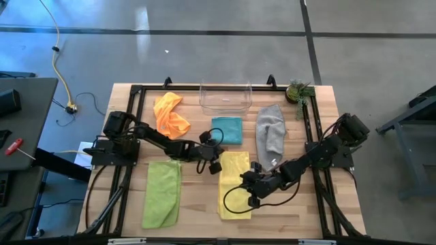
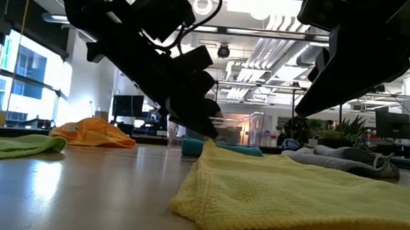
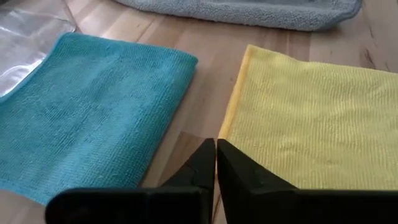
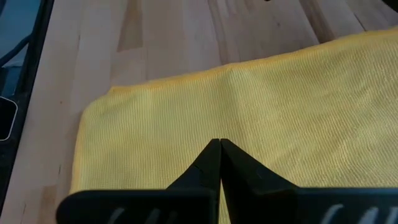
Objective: Fold microfiber towels
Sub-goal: Fold the yellow microfiber towel on the table
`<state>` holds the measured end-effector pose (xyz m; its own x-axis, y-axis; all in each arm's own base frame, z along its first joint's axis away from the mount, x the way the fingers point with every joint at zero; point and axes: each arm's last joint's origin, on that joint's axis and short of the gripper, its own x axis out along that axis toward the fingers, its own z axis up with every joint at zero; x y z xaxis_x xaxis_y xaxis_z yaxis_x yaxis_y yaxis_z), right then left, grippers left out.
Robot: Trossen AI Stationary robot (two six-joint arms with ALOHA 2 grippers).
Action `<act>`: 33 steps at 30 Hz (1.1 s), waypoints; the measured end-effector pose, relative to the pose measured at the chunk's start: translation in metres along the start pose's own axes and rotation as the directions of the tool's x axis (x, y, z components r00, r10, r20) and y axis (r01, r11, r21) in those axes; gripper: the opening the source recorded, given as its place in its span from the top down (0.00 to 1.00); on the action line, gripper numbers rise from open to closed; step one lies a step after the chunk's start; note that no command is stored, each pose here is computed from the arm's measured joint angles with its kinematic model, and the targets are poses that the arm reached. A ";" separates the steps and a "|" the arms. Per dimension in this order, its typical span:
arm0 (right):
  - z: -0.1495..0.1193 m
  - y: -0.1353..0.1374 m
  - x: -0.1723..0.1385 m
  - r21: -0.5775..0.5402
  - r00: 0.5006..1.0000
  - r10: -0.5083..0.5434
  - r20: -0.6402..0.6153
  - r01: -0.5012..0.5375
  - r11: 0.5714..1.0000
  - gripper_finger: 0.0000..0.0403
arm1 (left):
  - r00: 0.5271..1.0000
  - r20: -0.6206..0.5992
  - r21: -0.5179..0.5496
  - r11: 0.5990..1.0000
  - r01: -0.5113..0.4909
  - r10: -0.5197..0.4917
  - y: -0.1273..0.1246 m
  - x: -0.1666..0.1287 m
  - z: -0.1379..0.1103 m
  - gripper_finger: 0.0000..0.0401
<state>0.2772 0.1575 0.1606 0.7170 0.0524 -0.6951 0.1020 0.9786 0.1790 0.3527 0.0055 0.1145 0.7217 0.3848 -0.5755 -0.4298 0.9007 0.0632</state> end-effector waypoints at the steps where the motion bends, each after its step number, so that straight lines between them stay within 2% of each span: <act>1: 0.000 0.000 0.000 0.000 1.000 0.000 0.000 0.000 1.000 1.00 | 1.000 0.001 0.000 1.000 0.000 0.000 0.000 0.000 0.000 0.98; 4: 0.000 0.000 0.000 0.000 1.000 0.000 0.000 0.000 1.000 1.00 | 1.000 -0.001 -0.006 1.000 0.003 -0.003 0.000 0.000 0.000 0.99; 8: 0.000 0.000 0.000 0.000 1.000 0.000 -0.001 0.000 1.000 1.00 | 0.999 -0.020 -0.101 0.994 0.036 -0.039 -0.001 -0.001 -0.001 0.97; 11: 0.000 0.000 0.000 0.000 1.000 -0.001 -0.001 0.001 1.000 1.00 | 0.996 -0.015 -0.122 0.989 0.089 -0.091 -0.003 -0.005 0.004 0.90; 16: 0.000 0.000 0.000 -0.001 1.000 -0.001 -0.002 0.001 1.000 1.00 | 0.994 -0.013 -0.139 0.985 0.102 -0.105 -0.005 -0.024 0.014 0.75; 22: 0.000 0.000 0.000 -0.011 1.000 0.000 -0.001 0.000 1.000 1.00 | 0.987 -0.127 -0.241 0.968 0.070 -0.103 0.003 -0.020 0.005 0.61; 27: 0.000 0.000 0.000 -0.017 1.000 -0.004 0.008 0.004 1.000 1.00 | 0.992 -0.081 -0.282 0.957 0.068 -0.094 0.005 -0.005 0.001 0.57; 33: 0.001 0.000 0.000 -0.017 1.000 -0.006 0.010 0.006 1.000 1.00 | 0.994 -0.061 -0.284 0.956 0.072 -0.092 0.006 -0.001 0.001 0.58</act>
<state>0.2776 0.1574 0.1610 0.7231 0.0447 -0.6893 0.0944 0.9821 0.1627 0.3499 0.0110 0.1159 0.7240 0.2869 -0.6273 -0.5133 0.8316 -0.2121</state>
